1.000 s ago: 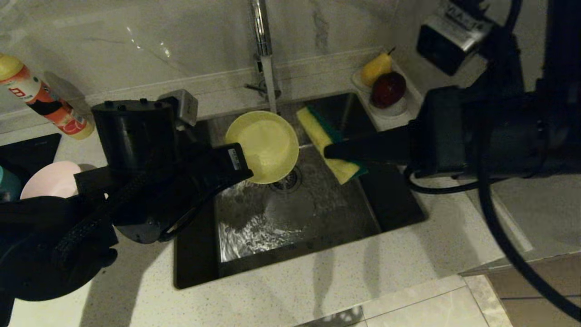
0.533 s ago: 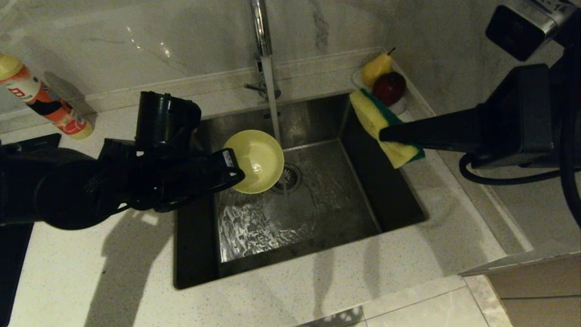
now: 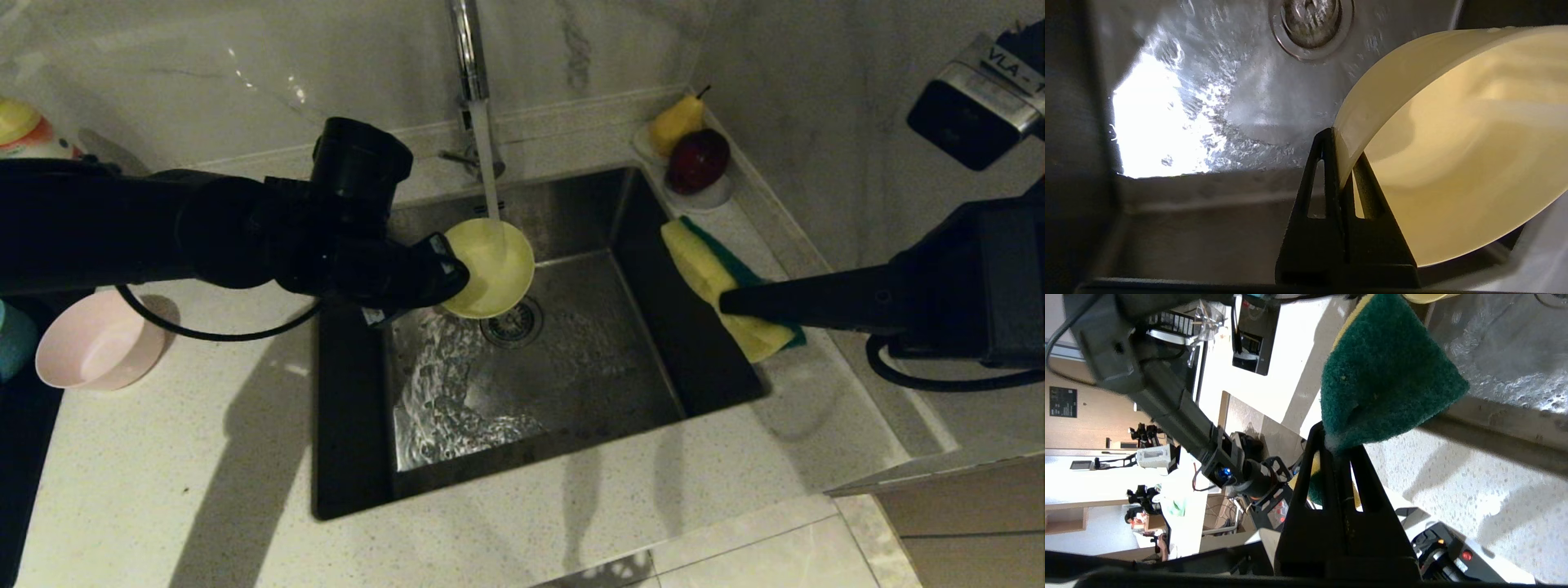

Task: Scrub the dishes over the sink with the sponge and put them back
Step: Rinse the bowl

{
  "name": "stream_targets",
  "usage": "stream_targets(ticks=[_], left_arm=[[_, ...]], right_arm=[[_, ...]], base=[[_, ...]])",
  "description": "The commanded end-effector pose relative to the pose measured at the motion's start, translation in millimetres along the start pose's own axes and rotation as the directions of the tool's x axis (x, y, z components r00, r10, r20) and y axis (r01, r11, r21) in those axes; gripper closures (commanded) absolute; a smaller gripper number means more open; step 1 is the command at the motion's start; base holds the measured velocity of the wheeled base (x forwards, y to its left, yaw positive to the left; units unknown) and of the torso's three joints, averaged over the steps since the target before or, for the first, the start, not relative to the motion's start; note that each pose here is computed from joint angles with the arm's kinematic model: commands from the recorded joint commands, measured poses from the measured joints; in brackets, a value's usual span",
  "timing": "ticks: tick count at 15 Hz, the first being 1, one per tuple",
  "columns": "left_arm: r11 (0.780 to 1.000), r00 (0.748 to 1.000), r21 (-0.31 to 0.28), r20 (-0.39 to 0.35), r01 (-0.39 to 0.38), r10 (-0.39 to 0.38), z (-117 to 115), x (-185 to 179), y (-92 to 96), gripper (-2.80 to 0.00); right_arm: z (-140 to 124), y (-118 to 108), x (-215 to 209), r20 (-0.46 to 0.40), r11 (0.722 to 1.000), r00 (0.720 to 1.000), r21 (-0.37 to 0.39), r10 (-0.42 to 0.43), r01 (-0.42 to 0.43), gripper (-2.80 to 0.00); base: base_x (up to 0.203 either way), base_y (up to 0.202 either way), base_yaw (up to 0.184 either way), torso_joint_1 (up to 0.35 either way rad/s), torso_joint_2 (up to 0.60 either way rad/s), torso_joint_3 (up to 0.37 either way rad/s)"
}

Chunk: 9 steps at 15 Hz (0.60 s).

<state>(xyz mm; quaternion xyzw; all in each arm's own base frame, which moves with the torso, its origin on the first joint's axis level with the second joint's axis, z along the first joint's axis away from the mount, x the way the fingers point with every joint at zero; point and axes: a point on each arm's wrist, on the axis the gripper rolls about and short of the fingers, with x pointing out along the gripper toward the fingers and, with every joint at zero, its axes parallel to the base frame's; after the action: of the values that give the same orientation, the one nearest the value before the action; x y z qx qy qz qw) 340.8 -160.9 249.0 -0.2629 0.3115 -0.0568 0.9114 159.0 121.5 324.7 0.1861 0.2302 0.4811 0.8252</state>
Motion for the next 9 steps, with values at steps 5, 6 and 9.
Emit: stream_targets(ticks=[5, 6, 9], left_arm=[[0.999, 0.999, -0.04, -0.029, -0.025, 0.023, -2.6, 28.8, 0.2, 0.0], [0.999, 0.999, -0.043, -0.031, -0.026, 0.024, -2.9, 29.0, 0.4, 0.0], [0.998, 0.999, -0.048, -0.032, -0.027, 0.026, -3.1, 26.8, 0.9, 0.0]], right_arm=[[-9.4, -2.4, -4.1, -0.017, 1.0, 1.0, 0.01, -0.007, 0.008, 0.0], [-10.3, -3.0, -3.8, -0.021, 1.0, 1.0, 0.013, -0.009, 0.009, 0.0], [-12.8, -4.5, -3.3, -0.028, 1.0, 1.0, 0.016, -0.012, 0.013, 0.0]], base=[[0.0, 0.0, 0.0, 0.0, 0.0, 0.0], [0.0, 0.0, 0.0, 0.0, 0.0, 0.0], [0.0, 0.0, 0.0, 0.0, 0.0, 0.0]])
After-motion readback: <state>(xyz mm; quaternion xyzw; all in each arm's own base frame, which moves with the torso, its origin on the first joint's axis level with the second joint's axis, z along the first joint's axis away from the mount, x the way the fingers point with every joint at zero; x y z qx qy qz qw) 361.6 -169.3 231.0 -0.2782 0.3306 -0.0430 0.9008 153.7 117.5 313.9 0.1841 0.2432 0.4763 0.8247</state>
